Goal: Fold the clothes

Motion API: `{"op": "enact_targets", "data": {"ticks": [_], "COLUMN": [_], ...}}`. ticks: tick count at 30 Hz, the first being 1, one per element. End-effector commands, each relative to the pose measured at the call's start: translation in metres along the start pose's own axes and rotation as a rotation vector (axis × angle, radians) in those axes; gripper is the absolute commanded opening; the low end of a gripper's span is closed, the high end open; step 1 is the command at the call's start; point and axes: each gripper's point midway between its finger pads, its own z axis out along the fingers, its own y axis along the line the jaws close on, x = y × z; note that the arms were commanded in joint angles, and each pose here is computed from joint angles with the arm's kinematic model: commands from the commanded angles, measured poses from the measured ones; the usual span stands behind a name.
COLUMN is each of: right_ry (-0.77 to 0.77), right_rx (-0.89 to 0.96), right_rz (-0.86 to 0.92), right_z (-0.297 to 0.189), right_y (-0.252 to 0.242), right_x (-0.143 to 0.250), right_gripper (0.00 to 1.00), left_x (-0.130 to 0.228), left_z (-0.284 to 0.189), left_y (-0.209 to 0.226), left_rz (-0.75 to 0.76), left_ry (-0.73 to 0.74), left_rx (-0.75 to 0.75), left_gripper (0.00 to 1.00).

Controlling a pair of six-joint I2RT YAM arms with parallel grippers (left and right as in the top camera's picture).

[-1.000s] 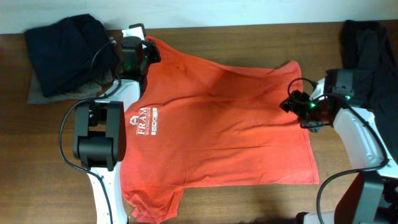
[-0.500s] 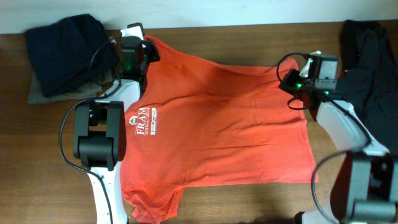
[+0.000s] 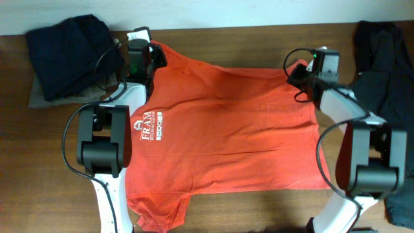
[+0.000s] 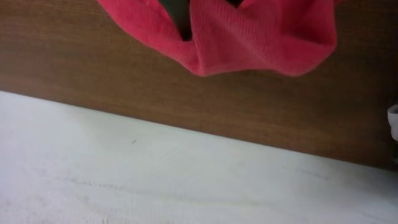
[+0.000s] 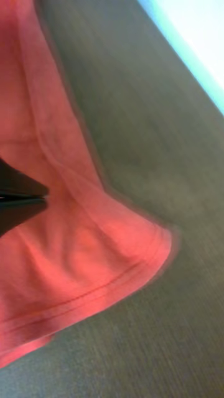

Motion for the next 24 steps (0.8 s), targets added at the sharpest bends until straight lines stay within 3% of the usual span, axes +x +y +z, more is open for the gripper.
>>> {"op": "enact_targets", "data": {"ticks": [1,8,16,24], "right_ry": [-0.008,0.017,0.079,0.061], "right_rx": [0.096,0.126,0.125,0.117], "right_rz": [-0.035,-0.065,-0.061,-0.062], "right_z": [0.001,-0.008,0.023,0.029], "right_y": [-0.001,0.003,-0.006,-0.006], "right_x": [-0.029,-0.044,-0.022,-0.024], "right_gripper": [0.04,0.04,0.04,0.04], "left_x": [0.006,0.010,0.010,0.011], "left_z": [0.004,0.004,0.004,0.004], "left_y": [0.002,0.003,0.003,0.003], "left_rz": [-0.005,-0.005,-0.005,-0.005], "left_ry": [0.014,0.028,0.031,0.035], "left_rx": [-0.013,-0.018,-0.018,-0.016], "left_gripper": [0.04,0.04,0.04,0.04]}}
